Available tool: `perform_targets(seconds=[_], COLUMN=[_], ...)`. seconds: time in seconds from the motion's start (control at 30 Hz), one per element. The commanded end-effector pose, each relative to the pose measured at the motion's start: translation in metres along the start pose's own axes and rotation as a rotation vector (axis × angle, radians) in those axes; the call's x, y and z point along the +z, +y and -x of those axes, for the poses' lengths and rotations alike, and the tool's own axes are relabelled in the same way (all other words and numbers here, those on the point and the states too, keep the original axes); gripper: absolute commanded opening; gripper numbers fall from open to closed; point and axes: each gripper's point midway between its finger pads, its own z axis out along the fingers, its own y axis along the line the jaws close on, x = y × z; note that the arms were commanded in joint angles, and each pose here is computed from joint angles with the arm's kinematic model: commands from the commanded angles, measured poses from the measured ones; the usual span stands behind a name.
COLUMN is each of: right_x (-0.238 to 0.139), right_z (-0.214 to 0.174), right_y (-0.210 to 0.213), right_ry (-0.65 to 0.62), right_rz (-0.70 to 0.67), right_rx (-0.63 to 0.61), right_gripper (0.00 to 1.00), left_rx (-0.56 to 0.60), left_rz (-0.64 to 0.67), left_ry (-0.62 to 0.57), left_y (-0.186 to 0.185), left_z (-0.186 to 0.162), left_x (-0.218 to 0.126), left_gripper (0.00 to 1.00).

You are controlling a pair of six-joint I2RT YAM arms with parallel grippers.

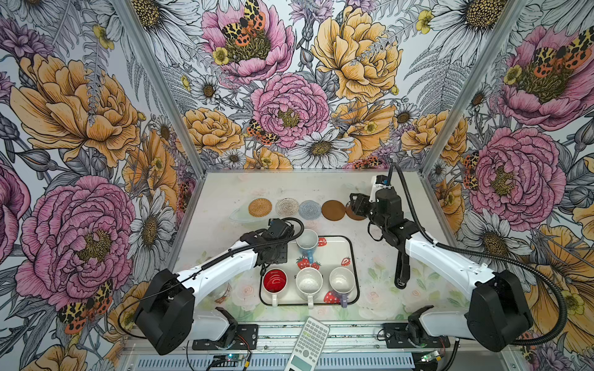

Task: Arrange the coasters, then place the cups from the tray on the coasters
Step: 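Lower the left gripper onto the grey mug rim and close it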

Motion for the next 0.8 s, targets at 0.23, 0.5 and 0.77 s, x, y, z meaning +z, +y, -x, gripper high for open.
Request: perform_targets(seconds=[0.23, 0.5, 0.77], right_x=[0.002, 0.001, 0.001], right_z=[0.009, 0.009, 0.009], right_y=[0.004, 0.002, 0.002], right_ry=[-0.021, -0.02, -0.018], right_rz=[0.019, 0.017, 0.022], right_rx=[0.007, 0.009, 0.01], right_gripper=[0.52, 0.51, 0.51], left_rx=[-0.045, -0.073, -0.056], left_rz=[-0.026, -0.05, -0.018], left_ry=[-0.072, -0.149, -0.198], left_y=[-0.002, -0.001, 0.006], left_z=[0.018, 0.032, 0.048], left_x=[-0.007, -0.034, -0.055], left_gripper=[0.0, 0.0, 0.0])
